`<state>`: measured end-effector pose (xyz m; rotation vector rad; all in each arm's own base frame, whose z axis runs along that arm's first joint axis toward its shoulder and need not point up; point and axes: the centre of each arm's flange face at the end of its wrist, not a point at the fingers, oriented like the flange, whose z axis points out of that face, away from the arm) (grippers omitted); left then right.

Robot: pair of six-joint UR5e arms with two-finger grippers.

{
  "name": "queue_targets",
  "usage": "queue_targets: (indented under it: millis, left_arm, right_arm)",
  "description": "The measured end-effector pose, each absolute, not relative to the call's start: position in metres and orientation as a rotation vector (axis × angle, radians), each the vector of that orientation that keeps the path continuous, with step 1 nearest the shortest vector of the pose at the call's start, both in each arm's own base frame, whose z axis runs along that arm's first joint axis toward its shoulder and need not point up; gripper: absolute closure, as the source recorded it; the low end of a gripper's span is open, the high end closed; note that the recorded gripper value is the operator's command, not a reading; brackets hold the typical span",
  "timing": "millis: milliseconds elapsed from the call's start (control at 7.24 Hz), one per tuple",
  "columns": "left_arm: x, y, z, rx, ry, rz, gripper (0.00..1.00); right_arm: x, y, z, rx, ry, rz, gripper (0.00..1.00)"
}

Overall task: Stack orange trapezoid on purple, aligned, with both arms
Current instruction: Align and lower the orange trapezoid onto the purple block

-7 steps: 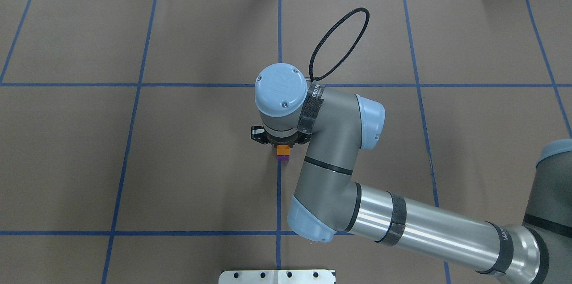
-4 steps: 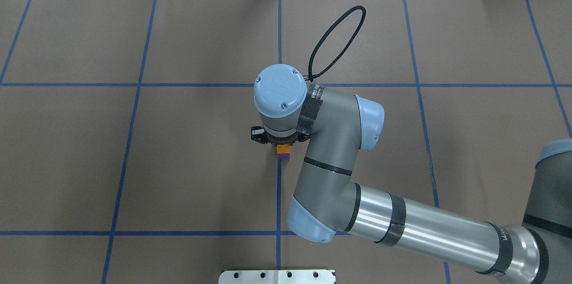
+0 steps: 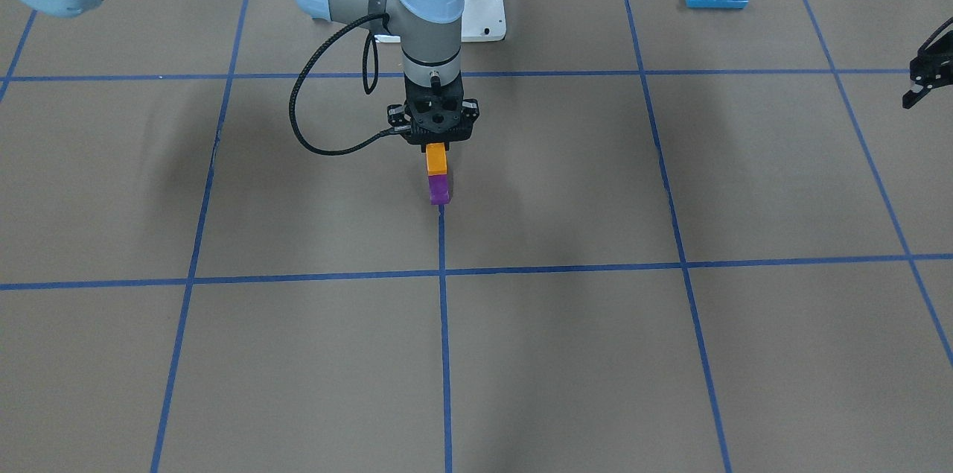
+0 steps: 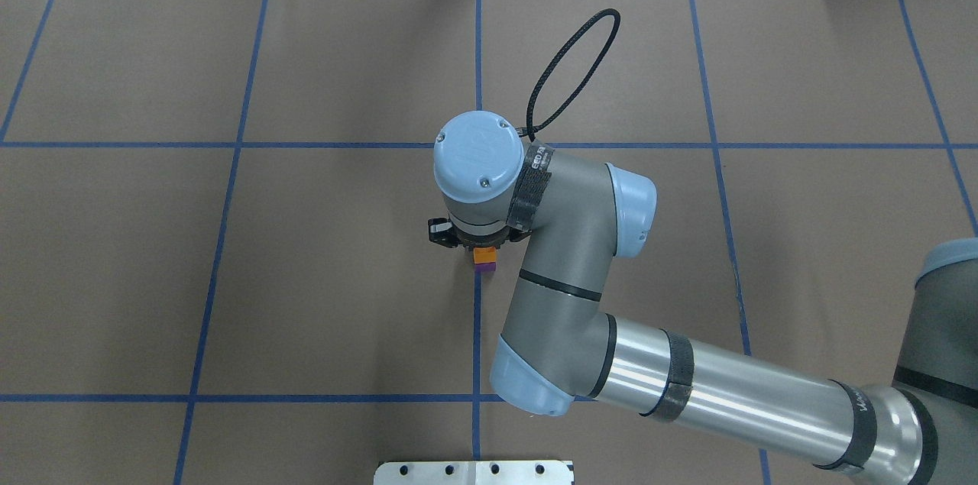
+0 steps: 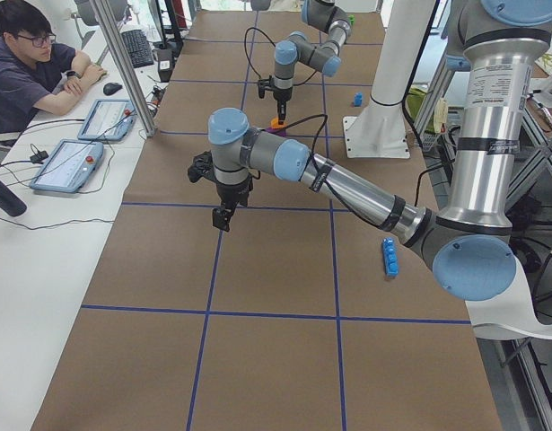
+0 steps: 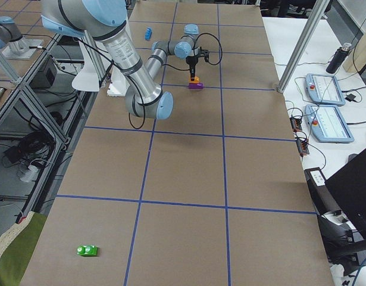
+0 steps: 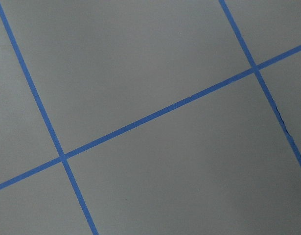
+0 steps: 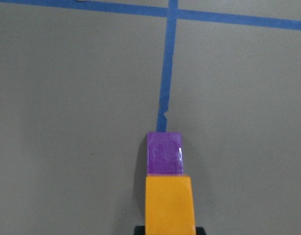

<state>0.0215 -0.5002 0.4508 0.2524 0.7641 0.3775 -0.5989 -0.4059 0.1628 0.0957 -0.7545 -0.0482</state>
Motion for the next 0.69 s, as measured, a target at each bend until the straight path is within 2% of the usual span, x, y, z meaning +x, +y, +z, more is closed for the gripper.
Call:
queue_targets:
  millis: [691]
  left_arm:
    - [0.0218, -0.5017, 0.4495, 0.255, 0.764, 0.378, 0.0]
  right_arm:
    - [-0.609, -0.4058, 0.1715, 0.1, -0.757, -0.047, 1.0]
